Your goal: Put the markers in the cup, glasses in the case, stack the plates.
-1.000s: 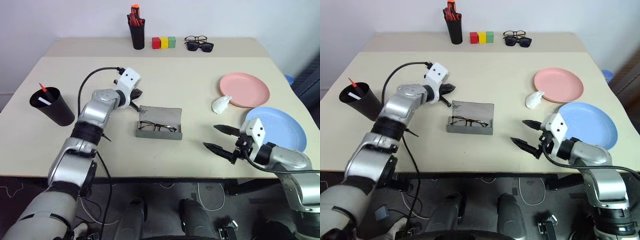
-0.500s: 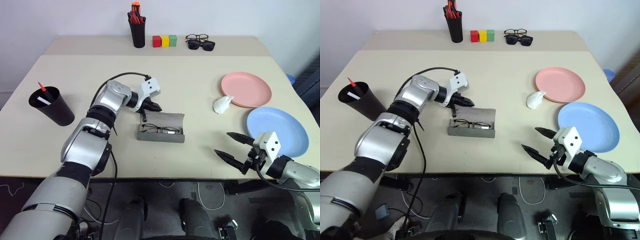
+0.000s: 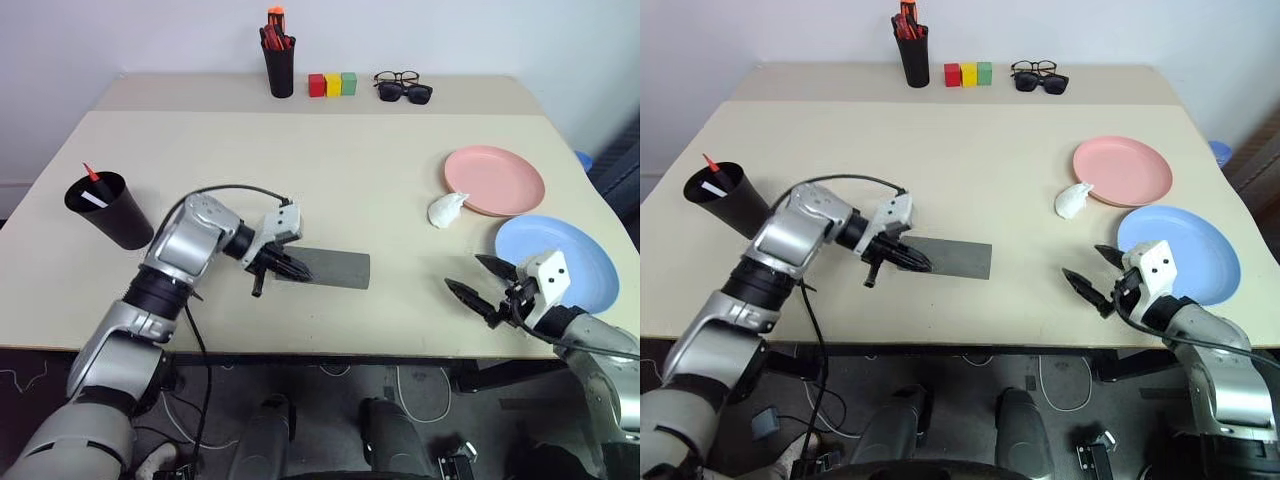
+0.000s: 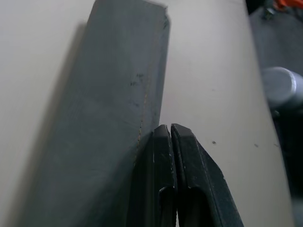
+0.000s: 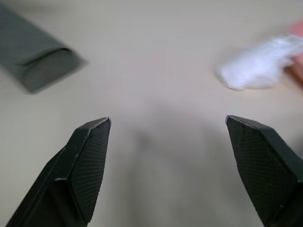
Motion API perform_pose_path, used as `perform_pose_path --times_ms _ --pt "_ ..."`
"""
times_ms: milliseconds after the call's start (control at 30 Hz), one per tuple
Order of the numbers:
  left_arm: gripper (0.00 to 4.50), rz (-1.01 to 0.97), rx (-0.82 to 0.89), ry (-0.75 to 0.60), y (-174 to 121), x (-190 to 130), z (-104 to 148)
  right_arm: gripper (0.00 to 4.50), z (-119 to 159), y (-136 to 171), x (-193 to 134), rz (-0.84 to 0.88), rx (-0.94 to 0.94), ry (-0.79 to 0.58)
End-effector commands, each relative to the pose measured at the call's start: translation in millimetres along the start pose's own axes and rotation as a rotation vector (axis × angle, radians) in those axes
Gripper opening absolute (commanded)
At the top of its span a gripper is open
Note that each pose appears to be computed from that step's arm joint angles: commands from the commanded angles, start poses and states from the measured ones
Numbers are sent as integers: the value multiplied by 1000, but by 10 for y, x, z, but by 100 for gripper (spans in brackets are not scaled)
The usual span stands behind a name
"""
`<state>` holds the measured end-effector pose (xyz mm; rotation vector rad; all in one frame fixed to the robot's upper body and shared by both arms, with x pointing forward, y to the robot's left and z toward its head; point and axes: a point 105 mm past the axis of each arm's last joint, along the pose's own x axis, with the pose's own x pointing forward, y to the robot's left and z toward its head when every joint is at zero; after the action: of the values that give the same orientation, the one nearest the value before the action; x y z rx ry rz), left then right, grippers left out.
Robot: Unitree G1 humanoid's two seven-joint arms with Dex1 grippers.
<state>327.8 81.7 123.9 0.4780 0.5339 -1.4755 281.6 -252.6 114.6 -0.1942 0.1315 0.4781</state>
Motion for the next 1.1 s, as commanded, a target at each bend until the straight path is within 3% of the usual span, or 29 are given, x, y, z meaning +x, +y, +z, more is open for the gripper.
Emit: perform_pose_path --times_ms 33,167,267,500,667,767,967,1100 --pt "3 132 132 -232 65 -242 536 397 82 -234 -39 -108 -23 -13" --pt "3 152 160 -395 -74 -280 856 397 -74 -441 -35 -179 -22 57" --pt "84 77 127 -377 -232 -149 821 397 -167 -531 10 -199 -19 90" --pt "448 64 131 -304 -301 -1 698 397 -262 -580 105 -201 -18 128" --pt "448 82 140 -308 -288 -14 727 397 -205 -555 151 -191 -48 136" --pt "450 101 145 -304 -268 -8 718 315 -126 -548 173 -197 -48 132" --pt "450 130 148 -310 -230 -1 733 8 29 -535 192 -215 -124 151" --pt "450 133 147 -312 -222 12 733 3 110 -518 207 -213 -179 158"
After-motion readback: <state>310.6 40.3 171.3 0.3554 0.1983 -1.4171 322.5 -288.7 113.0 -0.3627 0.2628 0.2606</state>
